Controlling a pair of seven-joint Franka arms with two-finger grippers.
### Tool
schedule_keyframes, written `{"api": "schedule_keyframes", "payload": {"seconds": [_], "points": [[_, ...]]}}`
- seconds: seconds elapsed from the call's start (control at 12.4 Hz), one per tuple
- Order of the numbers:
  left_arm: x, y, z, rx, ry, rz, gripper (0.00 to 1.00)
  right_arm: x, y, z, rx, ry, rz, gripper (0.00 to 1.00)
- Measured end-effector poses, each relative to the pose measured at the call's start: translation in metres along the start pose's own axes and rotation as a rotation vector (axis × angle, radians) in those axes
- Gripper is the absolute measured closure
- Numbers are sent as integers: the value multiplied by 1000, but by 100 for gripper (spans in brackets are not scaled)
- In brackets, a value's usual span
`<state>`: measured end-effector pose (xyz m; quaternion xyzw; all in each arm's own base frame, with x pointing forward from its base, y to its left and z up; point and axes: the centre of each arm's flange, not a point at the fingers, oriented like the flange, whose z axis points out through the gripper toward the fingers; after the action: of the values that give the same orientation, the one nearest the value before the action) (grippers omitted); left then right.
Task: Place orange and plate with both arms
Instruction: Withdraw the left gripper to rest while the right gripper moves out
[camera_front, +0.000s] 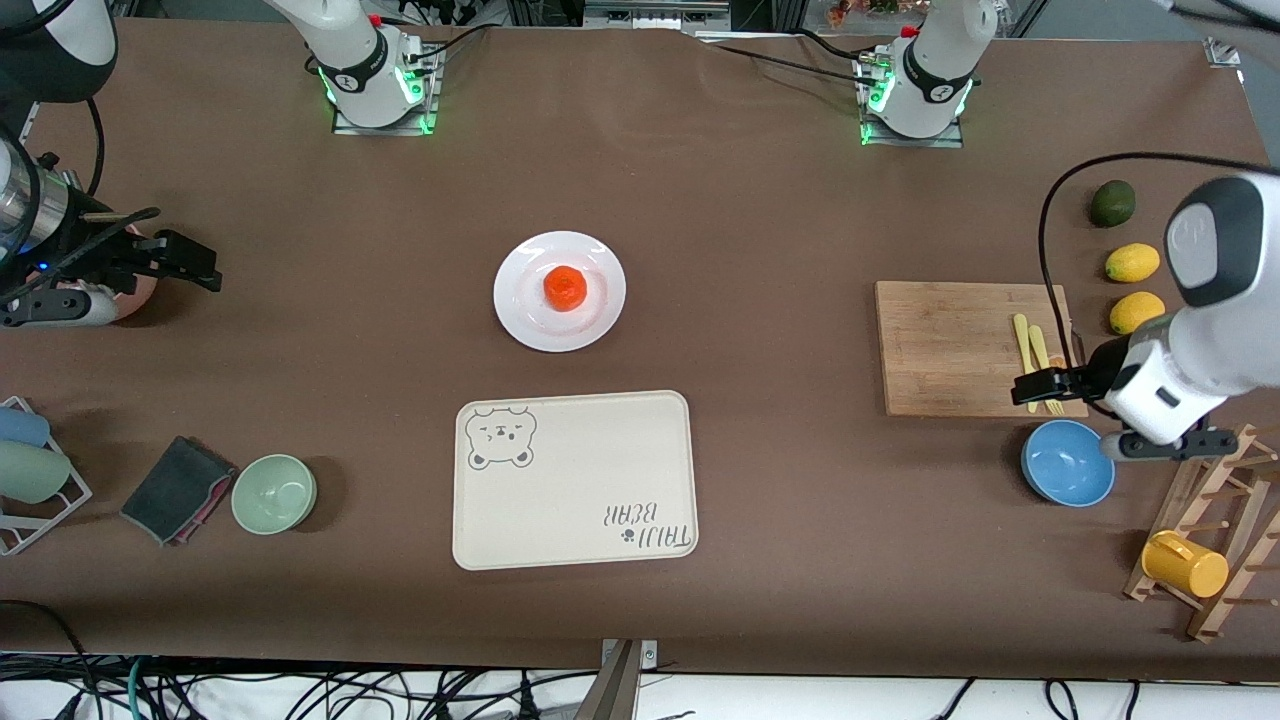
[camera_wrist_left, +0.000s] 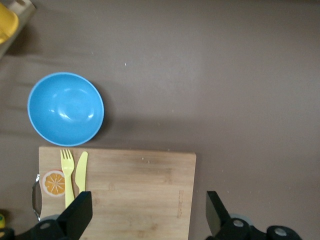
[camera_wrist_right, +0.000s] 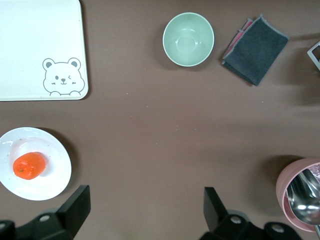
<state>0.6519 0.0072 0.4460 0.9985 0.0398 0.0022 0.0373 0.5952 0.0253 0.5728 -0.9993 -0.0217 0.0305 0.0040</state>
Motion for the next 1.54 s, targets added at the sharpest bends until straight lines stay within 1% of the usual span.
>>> {"api": "schedule_keyframes", "payload": {"seconds": [0.08,0.16,0.32,0.48,0.57,0.65,0.81,0.89,0.97,1.13,1.21,1.29,1.54], "points": [[-13,1,-6,0,39,1,0,0,1,0,0,-1,2,0],[-25,3,-14,0,61,6,0,0,3,0,0,-3,5,0],[-45,5,-49,-1,114,9,0,0,6,1,0,-5,10,0],[-65,4,-83,-2,144,8,0,0,6,3,0,-11,11,0],[-75,2,-98,-2,139,6,0,2,6,7,-1,-19,11,0],[-88,-2,-112,0,110,19,0,4,5,13,-2,-32,10,0],[-112,-11,-136,-1,37,121,0,5,1,28,-8,-89,3,0],[-119,-15,-149,-4,15,159,0,4,-1,32,-8,-113,0,0],[-122,-18,-160,-5,15,176,0,3,-3,34,-7,-123,-5,0],[-120,-18,-180,-2,50,191,0,4,-18,36,-5,-127,-37,0],[-120,-17,-186,-2,56,198,0,3,-28,38,5,-131,-54,0],[-119,-13,-184,-1,48,206,0,3,-37,42,28,-136,-64,0],[-112,-4,-166,39,5,234,0,9,-49,62,104,-145,-99,0]]}}
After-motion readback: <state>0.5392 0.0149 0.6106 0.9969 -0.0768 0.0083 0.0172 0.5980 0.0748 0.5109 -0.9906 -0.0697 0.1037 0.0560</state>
